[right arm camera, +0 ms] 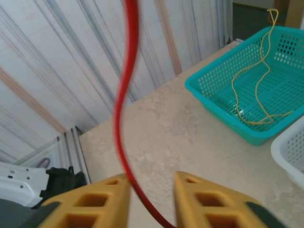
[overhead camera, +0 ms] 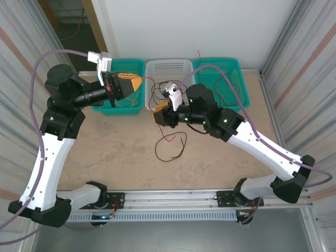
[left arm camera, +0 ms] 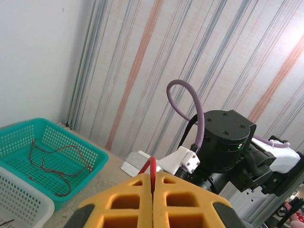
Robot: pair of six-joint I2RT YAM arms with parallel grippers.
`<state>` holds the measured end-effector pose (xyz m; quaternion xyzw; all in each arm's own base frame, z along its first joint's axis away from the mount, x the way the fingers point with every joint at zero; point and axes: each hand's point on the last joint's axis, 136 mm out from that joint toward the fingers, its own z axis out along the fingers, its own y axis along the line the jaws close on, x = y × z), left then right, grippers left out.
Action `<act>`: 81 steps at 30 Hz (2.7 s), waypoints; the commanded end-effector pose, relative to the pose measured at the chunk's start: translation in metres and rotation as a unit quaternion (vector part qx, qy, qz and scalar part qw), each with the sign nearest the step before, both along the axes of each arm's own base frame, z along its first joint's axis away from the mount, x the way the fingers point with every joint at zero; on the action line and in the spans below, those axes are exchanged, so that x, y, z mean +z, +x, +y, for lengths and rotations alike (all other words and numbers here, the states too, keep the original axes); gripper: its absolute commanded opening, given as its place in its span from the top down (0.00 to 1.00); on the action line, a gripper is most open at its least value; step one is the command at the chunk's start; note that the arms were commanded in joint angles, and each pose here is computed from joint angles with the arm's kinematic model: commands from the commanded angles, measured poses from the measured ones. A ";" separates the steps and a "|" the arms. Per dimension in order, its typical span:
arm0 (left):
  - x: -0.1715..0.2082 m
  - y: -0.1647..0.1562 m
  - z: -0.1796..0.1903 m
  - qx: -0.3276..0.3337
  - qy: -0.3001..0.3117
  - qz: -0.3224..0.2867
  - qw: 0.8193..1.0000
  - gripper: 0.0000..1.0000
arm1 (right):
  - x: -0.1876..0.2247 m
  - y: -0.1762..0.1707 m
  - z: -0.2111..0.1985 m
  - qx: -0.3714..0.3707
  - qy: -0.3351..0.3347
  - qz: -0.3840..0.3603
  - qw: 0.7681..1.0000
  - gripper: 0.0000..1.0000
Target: Untangle the cables
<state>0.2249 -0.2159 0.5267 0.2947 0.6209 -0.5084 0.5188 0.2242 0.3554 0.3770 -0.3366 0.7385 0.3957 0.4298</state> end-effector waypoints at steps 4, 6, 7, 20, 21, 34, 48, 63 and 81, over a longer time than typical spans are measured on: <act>0.018 0.001 0.005 0.010 -0.022 -0.030 0.999 1.00 | 0.003 0.002 -0.004 -0.017 0.009 -0.005 1.000 0.86; 0.020 0.001 0.006 0.010 -0.027 -0.034 0.999 1.00 | 0.000 0.003 -0.005 -0.022 0.006 -0.002 1.000 0.95; 0.021 0.001 0.006 0.011 -0.031 -0.035 0.999 1.00 | -0.002 0.005 -0.006 -0.025 0.006 0.001 1.000 0.99; 0.006 0.022 0.014 0.061 -0.044 -0.016 0.997 0.47 | 0.005 0.026 -0.044 -0.098 0.039 0.018 0.994 1.00; 0.003 0.024 0.016 0.070 -0.042 -0.015 0.997 0.43 | 0.005 0.029 -0.048 -0.106 0.038 0.017 0.993 1.00; -0.097 0.055 0.027 0.160 -0.029 0.114 0.980 0.37 | 0.040 0.077 -0.126 -0.259 0.032 -0.016 0.965 1.00; -0.205 0.053 -0.020 0.173 0.123 0.169 0.962 0.44 | 0.079 0.164 -0.256 -0.461 0.033 -0.015 0.886 1.00; -0.282 0.045 0.000 0.233 0.178 0.257 0.921 0.42 | 0.060 0.280 -0.337 -0.509 0.114 0.059 0.851 1.00; -0.362 0.017 0.019 0.238 0.264 0.359 0.863 0.40 | -0.132 0.369 -0.341 -0.494 0.075 0.330 0.800 0.95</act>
